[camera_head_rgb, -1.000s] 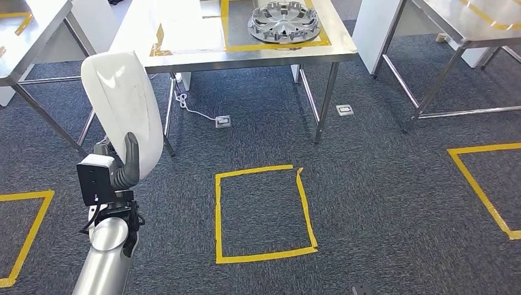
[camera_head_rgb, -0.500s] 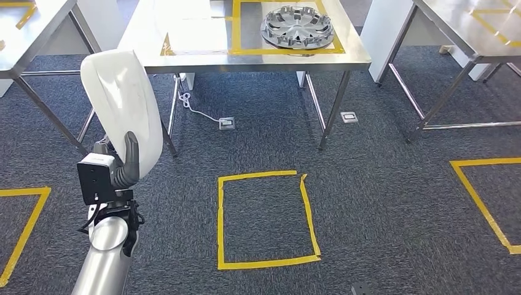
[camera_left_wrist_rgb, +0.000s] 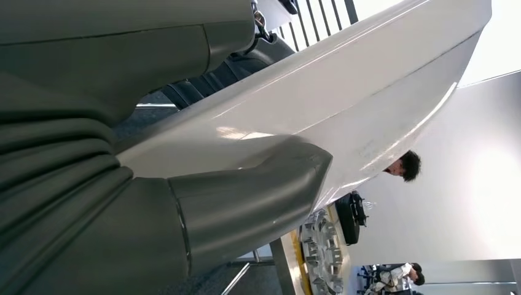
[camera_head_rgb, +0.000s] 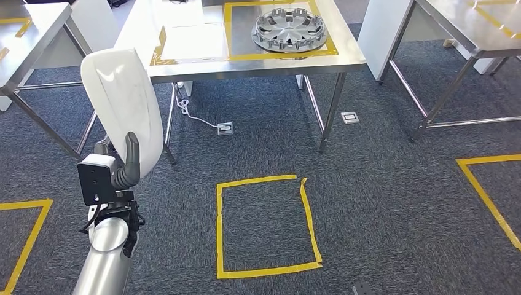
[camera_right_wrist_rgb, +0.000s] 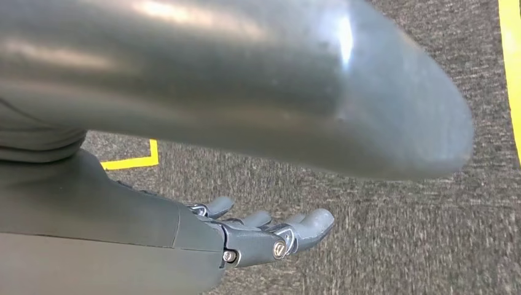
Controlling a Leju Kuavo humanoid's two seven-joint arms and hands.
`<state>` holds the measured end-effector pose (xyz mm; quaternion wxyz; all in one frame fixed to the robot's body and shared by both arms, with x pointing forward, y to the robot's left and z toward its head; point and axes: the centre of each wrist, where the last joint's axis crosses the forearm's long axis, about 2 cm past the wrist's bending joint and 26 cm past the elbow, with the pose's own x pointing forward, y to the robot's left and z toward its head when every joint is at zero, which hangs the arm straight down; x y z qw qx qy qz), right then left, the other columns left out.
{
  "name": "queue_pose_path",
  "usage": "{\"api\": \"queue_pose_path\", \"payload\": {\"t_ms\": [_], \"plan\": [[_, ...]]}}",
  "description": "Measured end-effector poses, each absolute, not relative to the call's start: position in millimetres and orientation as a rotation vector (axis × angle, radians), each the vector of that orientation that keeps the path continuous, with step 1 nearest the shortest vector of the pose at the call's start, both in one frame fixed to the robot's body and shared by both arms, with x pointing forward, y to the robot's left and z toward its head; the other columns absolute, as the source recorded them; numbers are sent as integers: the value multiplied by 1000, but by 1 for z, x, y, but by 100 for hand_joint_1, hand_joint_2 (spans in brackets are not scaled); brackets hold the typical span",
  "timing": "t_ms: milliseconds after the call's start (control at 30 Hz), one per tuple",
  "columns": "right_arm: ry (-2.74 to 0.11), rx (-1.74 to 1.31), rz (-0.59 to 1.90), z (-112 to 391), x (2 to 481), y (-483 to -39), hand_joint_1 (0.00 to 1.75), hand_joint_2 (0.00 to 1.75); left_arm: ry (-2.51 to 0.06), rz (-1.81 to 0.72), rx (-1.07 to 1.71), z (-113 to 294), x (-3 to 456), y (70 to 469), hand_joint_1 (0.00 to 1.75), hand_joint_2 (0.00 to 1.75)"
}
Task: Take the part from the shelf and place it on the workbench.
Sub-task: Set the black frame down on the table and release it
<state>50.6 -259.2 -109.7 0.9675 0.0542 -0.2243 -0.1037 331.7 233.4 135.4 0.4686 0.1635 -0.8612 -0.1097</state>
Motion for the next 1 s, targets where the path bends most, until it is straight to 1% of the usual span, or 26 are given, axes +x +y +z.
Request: {"api": "queue_pose_path", "payload": {"t_ms": [400,1000], "plan": [[-457,118,-205,-109,54,-258,0,0,-2121,-279,409,142,332,233,175,175],[-452,113,-208,-110,51,-260,0,0,-2119,-279,409,141,329,234,175,175]]}}
